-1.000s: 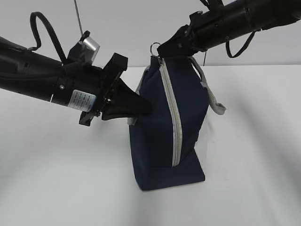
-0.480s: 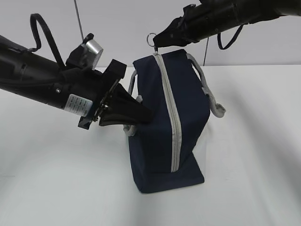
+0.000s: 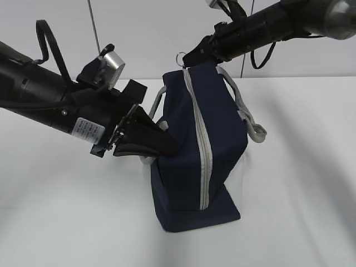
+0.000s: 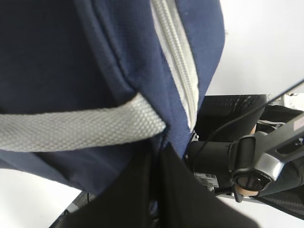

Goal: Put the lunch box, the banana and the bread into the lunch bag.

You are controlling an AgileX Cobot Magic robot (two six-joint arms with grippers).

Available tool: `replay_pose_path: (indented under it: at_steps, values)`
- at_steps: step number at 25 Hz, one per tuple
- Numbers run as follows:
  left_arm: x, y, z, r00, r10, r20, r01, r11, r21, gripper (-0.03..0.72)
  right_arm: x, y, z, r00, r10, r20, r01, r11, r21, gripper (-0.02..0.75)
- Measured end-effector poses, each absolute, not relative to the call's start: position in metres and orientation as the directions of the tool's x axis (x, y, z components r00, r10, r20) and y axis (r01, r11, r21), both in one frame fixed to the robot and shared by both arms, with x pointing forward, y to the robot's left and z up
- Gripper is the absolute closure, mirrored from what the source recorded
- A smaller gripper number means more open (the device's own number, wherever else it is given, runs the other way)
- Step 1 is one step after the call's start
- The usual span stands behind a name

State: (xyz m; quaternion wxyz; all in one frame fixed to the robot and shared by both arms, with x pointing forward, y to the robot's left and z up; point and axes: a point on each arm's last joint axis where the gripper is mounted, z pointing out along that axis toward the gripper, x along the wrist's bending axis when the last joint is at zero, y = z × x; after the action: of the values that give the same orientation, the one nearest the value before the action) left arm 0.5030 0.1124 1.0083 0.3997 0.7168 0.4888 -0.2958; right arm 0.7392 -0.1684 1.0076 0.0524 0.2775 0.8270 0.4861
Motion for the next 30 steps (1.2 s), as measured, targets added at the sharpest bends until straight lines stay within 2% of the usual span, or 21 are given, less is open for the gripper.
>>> replay_pose_path:
  at_steps: [6,12,14,18,20,24,30]
  values:
    - [0.502,0.113,1.007,0.370,0.465,-0.804,0.928,-0.224,0.297,0.685,0.748,-0.176,0.988,-0.826,0.493,0.274,0.480,0.360,0.800,0.754]
    - [0.504,0.114,1.008,0.368,0.459,-0.809,0.929,-0.211,0.303,0.672,0.748,-0.178,1.001,-0.846,0.466,0.258,0.452,0.372,0.811,0.754]
    - [0.507,0.117,1.010,0.349,0.451,-0.821,0.937,-0.181,0.299,0.600,0.748,-0.178,1.007,-0.856,0.453,0.249,0.437,0.377,0.816,0.754]
    - [0.518,0.135,1.015,0.305,0.437,-0.846,0.952,-0.127,0.277,0.266,0.747,-0.178,1.012,-0.866,0.433,0.250,0.428,0.384,0.818,0.754]
    - [0.527,0.151,1.020,0.254,0.427,-0.868,0.966,-0.062,0.252,0.172,0.745,-0.178,1.012,-0.869,0.424,0.254,0.429,0.390,0.815,0.754]
    - [0.548,0.172,1.038,0.202,0.411,-0.889,0.965,0.072,0.252,0.154,0.745,-0.179,1.009,-0.873,0.422,0.244,0.426,0.418,0.802,0.754]
    - [0.582,0.174,1.055,0.128,0.459,-0.879,0.946,0.210,0.248,0.189,0.744,-0.181,1.007,-0.875,0.427,0.227,0.422,0.447,0.789,0.754]
